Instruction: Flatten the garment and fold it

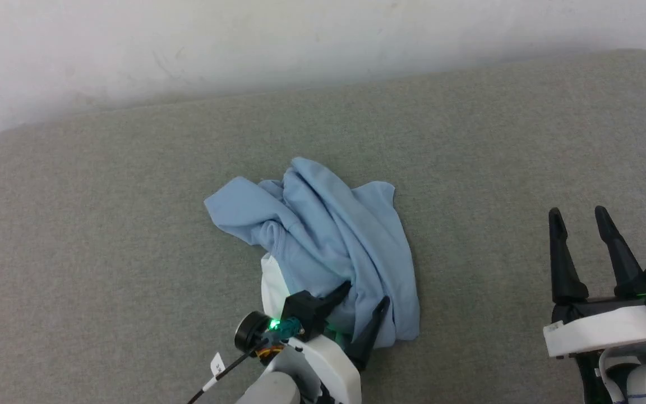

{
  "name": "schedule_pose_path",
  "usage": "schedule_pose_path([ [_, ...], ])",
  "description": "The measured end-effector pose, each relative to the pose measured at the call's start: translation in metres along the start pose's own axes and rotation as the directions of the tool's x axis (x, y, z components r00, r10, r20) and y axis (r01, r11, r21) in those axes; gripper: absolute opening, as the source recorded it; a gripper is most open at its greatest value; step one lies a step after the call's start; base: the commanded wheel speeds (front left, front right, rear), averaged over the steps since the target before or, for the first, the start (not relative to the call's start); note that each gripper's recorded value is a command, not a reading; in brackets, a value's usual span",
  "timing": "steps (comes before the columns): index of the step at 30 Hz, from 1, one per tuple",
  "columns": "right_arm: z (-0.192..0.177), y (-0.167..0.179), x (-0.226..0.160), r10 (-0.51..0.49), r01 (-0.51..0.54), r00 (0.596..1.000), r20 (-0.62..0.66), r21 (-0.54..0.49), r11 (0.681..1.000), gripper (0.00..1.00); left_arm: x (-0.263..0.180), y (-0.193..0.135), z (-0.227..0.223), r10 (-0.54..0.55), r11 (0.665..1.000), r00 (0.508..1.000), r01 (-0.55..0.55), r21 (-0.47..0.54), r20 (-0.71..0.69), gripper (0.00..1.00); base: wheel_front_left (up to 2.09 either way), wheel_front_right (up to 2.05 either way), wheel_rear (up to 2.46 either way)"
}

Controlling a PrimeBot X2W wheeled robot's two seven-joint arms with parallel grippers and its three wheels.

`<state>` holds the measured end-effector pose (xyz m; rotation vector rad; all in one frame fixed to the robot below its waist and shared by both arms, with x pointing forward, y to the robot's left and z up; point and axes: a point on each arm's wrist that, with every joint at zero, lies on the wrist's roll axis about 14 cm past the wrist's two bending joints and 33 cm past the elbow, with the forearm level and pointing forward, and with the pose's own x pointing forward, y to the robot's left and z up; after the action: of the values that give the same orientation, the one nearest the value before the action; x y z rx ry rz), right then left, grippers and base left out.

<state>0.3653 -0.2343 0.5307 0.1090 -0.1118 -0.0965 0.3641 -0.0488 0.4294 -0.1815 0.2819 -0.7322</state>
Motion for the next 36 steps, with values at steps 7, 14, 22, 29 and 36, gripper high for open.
schedule_pose_path([
  [7,0.003,0.01,0.005,0.031,-0.031,0.999,0.014,0.008,0.999,1.0,-0.006,0.012,0.074,0.081,0.997,0.964,-0.083,-0.003,0.253,1.0,0.0,0.0,0.0],
  [14,0.008,0.024,0.007,0.071,-0.071,0.997,0.027,0.009,0.997,1.0,-0.04,0.056,0.14,0.258,0.963,0.853,-0.266,-0.047,0.454,1.0,0.0,0.0,0.0],
  [22,0.011,0.039,0.003,0.118,-0.118,0.993,0.024,0.013,0.993,1.0,-0.116,0.129,0.134,0.53,0.829,0.709,-0.548,-0.109,0.465,1.0,0.0,0.0,0.0],
  [29,0.004,0.052,-0.004,0.159,-0.159,0.987,-0.02,-0.003,0.987,1.0,-0.163,0.156,0.114,0.629,0.744,0.649,-0.662,-0.091,0.429,1.0,0.0,0.0,0.0],
  [36,-0.005,0.056,-0.005,0.173,-0.174,0.983,-0.068,-0.013,0.985,1.0,-0.177,0.16,0.11,0.651,0.723,0.628,-0.684,-0.096,0.426,1.0,0.0,0.0,0.0],
])
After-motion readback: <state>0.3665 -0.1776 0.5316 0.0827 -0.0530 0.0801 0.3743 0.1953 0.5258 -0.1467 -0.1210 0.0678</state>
